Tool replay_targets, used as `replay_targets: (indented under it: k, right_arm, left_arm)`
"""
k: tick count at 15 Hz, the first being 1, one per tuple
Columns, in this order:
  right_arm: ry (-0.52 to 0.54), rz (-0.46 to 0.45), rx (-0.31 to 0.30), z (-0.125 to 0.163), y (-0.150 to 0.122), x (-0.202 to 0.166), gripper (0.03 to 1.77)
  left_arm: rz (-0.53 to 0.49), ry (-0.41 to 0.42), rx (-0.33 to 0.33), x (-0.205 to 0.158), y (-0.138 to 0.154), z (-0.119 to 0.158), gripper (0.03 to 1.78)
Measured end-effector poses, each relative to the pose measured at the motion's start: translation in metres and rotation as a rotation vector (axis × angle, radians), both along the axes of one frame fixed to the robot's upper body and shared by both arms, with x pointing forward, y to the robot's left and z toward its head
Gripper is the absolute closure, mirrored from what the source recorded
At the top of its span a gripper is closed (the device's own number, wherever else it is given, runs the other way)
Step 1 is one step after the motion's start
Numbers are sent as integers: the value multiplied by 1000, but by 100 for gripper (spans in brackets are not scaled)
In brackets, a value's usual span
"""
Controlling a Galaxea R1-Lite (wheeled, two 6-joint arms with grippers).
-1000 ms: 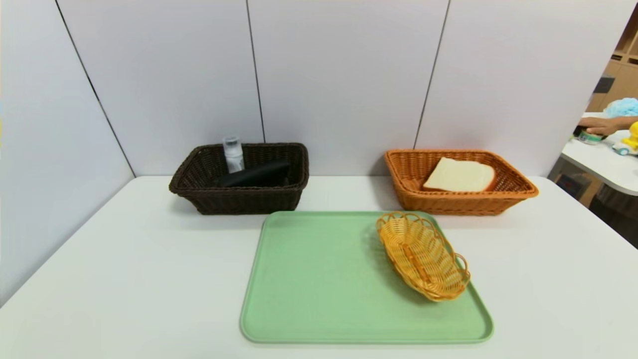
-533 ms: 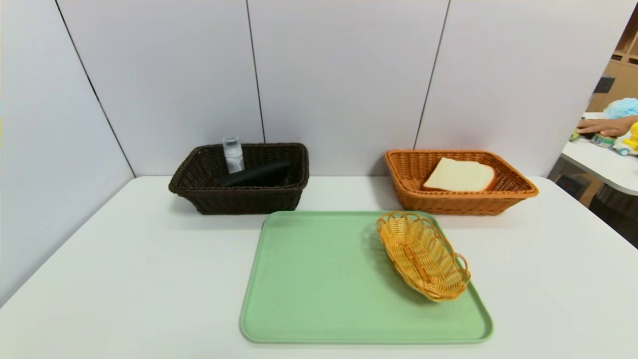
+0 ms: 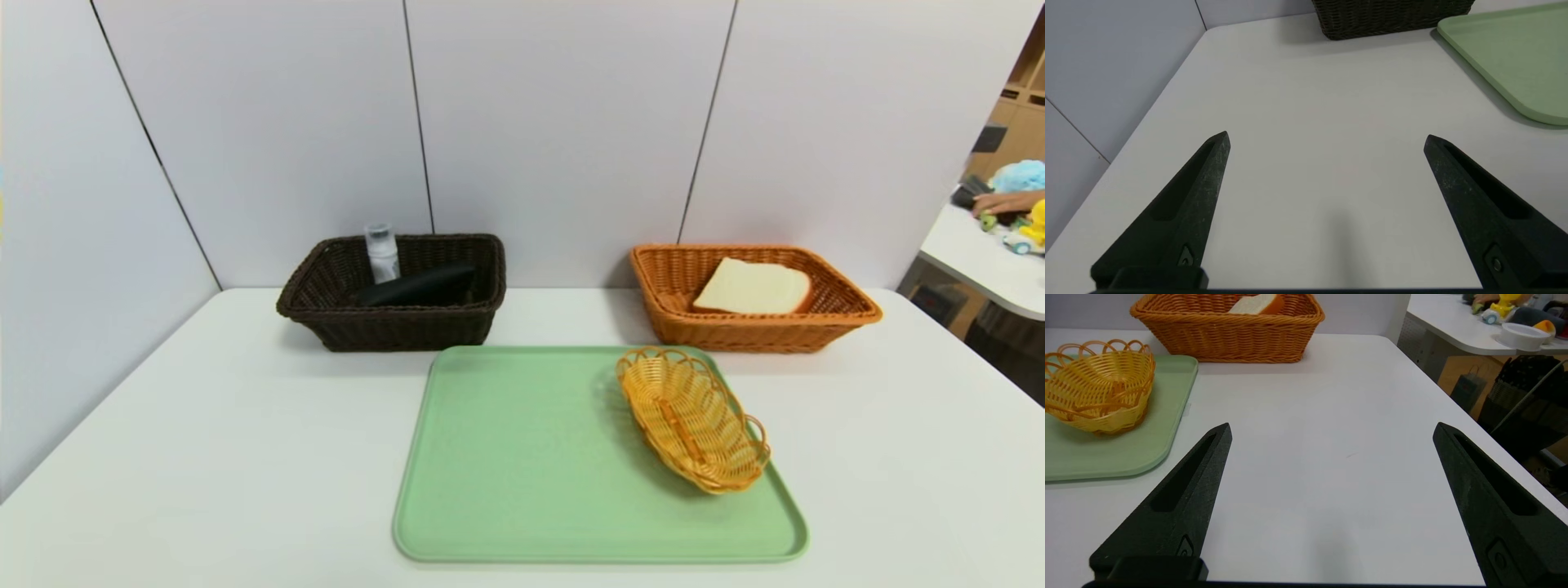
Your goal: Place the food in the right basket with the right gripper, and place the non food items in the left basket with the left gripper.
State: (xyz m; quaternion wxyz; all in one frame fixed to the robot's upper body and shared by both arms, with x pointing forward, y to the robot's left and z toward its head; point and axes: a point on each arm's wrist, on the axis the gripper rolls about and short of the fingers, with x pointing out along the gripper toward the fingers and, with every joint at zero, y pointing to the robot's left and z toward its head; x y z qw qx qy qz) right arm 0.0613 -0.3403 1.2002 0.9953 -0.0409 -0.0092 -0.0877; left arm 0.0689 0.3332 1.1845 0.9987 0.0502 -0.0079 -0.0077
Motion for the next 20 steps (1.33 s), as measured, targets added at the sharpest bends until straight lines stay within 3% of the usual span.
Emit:
replay_targets:
  k: [9,14,20]
  right_arm:
    - [26,81,-8,-7,2,2,10]
    - [29,206,-11,-15,5,6,10]
    - [26,211,-8,-17,5,7,10]
  left_arm:
    - [6,23,-37,0,0,-3,12]
    - [9,21,-50,0,0,-2,12]
    - [10,19,-94,0,0,-2,12]
